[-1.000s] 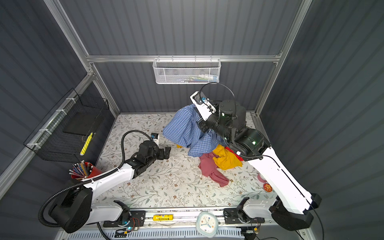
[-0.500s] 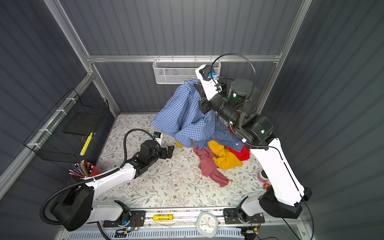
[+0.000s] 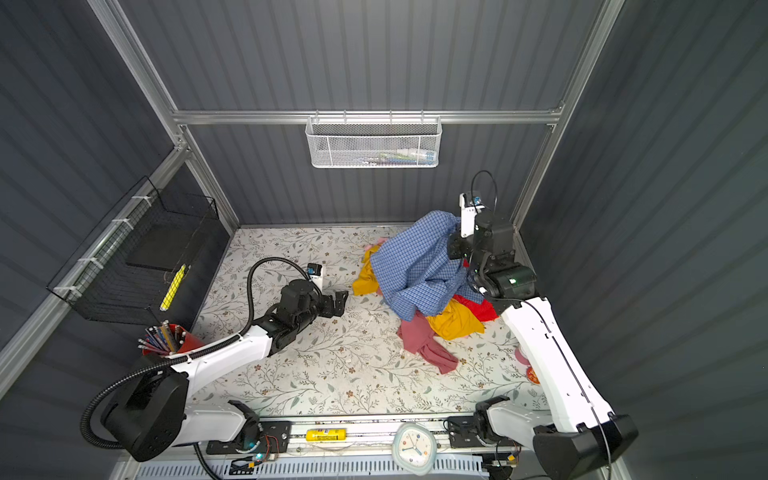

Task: Pick out a specific cloth from the pile

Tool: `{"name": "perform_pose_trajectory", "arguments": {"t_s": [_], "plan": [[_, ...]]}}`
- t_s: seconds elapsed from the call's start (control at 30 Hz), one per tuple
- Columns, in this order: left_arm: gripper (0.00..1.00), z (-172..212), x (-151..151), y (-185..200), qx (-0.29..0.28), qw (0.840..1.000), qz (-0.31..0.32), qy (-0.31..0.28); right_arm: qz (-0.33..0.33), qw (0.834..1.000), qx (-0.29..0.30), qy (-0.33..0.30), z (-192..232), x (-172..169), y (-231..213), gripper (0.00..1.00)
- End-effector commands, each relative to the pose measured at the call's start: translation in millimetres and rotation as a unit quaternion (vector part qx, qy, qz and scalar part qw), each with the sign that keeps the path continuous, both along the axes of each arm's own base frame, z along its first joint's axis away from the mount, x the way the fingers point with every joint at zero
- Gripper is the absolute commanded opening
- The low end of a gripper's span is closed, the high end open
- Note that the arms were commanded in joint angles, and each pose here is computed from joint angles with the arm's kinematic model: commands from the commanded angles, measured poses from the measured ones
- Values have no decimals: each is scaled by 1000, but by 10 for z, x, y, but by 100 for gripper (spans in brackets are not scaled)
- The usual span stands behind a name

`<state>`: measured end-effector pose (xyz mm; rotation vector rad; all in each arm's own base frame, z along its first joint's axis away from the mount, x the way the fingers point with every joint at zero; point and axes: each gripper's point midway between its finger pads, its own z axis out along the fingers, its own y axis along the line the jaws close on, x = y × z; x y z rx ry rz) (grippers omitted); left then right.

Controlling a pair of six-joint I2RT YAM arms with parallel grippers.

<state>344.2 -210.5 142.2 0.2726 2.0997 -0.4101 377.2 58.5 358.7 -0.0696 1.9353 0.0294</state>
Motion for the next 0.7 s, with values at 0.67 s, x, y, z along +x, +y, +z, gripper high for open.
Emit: {"name": "perform_pose_trajectory", "arguments": {"t_s": [0.67], "plan": [[99, -127, 21, -306, 13, 999, -43, 15, -40, 960, 130, 246, -1692, 1119, -490, 4]]}}
